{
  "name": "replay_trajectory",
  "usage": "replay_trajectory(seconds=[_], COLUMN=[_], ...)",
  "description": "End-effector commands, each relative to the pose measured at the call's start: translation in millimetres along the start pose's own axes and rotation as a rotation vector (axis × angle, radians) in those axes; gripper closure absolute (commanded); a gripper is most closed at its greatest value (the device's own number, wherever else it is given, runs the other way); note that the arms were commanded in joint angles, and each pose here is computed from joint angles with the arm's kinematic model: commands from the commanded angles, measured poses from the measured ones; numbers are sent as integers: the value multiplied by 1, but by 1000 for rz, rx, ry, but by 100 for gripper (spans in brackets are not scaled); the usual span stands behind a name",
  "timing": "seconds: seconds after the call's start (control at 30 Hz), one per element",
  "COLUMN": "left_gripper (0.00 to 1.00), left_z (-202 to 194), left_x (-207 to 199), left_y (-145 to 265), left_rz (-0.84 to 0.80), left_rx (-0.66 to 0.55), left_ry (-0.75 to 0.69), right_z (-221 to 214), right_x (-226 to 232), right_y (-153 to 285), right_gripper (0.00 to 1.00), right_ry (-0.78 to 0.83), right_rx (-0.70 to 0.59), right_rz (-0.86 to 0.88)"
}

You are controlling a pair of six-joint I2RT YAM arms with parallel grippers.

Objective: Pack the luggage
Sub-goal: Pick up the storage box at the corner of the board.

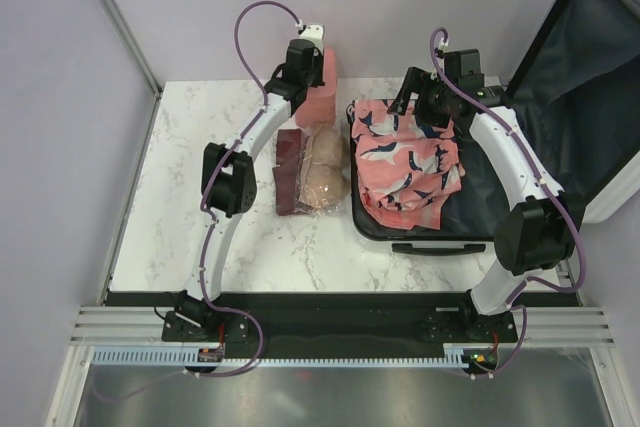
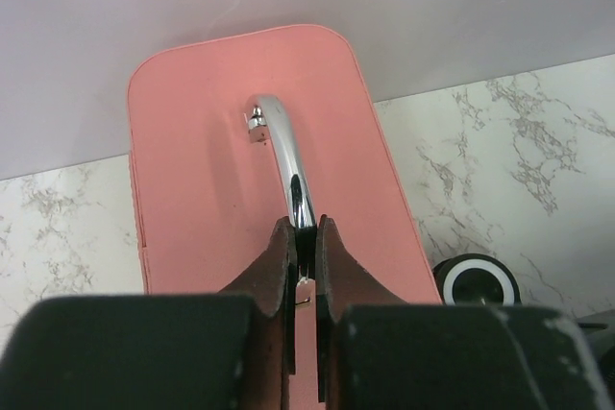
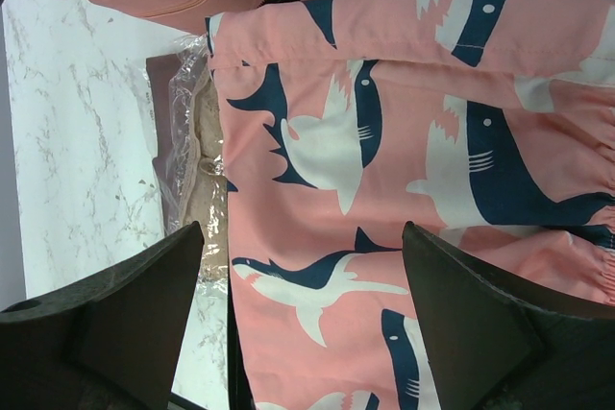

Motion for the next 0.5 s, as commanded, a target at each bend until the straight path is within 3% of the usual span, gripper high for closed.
replay_trajectory(seconds=[0.0,0.47], left_gripper=[98,98], left_z=[37,125], left_x=[5,20], left_y=[8,51], left_rz=[28,65], left_rx=[-109,-371], left_ry=[32,50], right_z=[9,1], right_x=[7,7], right_y=[6,2], right_gripper=[8,8], right_ry=[9,19], right_rx=[-33,-13], right_rz=[3,-9])
Point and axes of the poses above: each gripper's point midway between its finger pads, its own y axis back along the fingers, its own x axis along the line the jaws close on, z = x × y, the point moved 7 cm from there along y, back along the fingers, and after that the axes turned 4 degrees about -y, right-handed, at the moved point
